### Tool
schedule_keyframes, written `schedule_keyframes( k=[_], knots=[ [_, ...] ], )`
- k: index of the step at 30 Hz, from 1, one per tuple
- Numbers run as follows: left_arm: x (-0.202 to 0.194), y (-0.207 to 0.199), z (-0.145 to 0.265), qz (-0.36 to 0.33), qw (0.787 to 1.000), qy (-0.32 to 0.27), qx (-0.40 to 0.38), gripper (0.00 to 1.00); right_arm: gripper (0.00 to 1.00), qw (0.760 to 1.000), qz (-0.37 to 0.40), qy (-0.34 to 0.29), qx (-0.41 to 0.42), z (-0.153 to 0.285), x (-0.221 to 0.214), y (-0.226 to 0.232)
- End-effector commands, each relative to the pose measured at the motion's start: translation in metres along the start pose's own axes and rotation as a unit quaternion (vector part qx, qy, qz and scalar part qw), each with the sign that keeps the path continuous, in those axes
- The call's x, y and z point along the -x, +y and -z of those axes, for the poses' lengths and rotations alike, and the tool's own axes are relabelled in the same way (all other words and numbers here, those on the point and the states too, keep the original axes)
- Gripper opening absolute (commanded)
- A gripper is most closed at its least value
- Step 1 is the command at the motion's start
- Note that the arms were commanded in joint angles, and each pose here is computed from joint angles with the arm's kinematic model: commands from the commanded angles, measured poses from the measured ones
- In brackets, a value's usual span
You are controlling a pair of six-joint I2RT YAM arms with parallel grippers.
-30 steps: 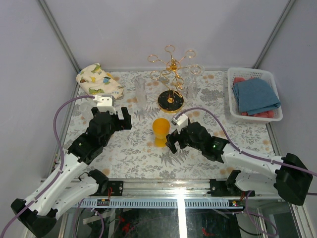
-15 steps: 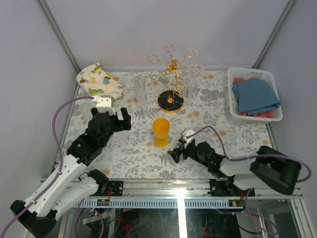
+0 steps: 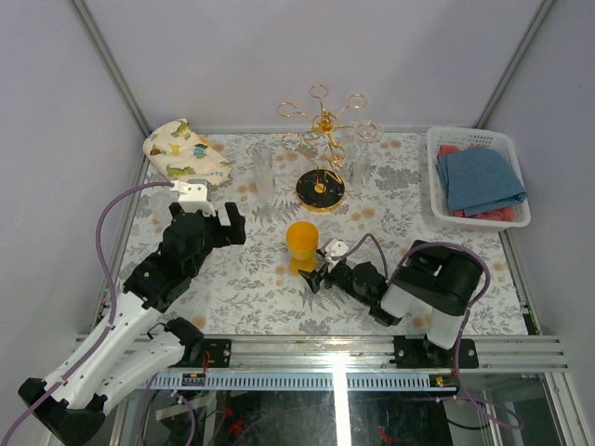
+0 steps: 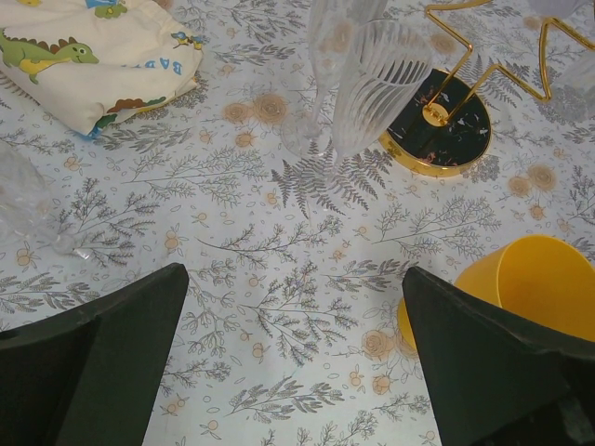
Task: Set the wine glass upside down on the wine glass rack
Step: Pick up the wine glass at the center of the board.
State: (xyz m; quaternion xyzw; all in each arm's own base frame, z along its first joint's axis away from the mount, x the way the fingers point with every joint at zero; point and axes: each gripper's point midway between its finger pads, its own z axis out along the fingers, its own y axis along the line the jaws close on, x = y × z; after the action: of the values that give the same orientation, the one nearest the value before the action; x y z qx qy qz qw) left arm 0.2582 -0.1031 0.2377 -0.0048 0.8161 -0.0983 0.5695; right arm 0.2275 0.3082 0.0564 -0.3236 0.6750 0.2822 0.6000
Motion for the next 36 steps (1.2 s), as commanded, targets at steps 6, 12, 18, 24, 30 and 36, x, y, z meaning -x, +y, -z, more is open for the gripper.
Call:
schedule_keyframes(
  k=[6,12,18,24,30,36],
  knots=[
    [-0.001,0.004,-0.001,0.002,1.000,-0.001,0.008,1.00,0.79,0.995,0.000,-0.087,-0.041,-0.035,0.039,-0.009],
    [-0.002,0.001,-0.003,-0.001,1.000,0.004,0.005,1.00,0.72,0.995,-0.003,-0.084,-0.052,-0.045,0.034,-0.012],
    [-0.004,0.002,-0.005,-0.004,1.000,0.007,0.006,1.00,0.62,0.995,-0.001,-0.083,-0.061,-0.052,0.032,-0.015],
    [-0.005,0.002,-0.005,-0.004,1.000,0.008,0.007,1.00,0.43,0.994,0.007,-0.084,-0.074,-0.058,0.031,-0.020],
    [-0.006,0.001,-0.007,-0.005,1.000,0.011,0.007,1.00,0.28,0.994,0.014,-0.084,-0.074,-0.058,0.031,-0.020],
    [-0.007,0.002,-0.006,-0.004,1.000,0.011,0.008,1.00,0.10,0.994,0.015,-0.084,-0.062,-0.057,0.032,-0.016]
  ],
)
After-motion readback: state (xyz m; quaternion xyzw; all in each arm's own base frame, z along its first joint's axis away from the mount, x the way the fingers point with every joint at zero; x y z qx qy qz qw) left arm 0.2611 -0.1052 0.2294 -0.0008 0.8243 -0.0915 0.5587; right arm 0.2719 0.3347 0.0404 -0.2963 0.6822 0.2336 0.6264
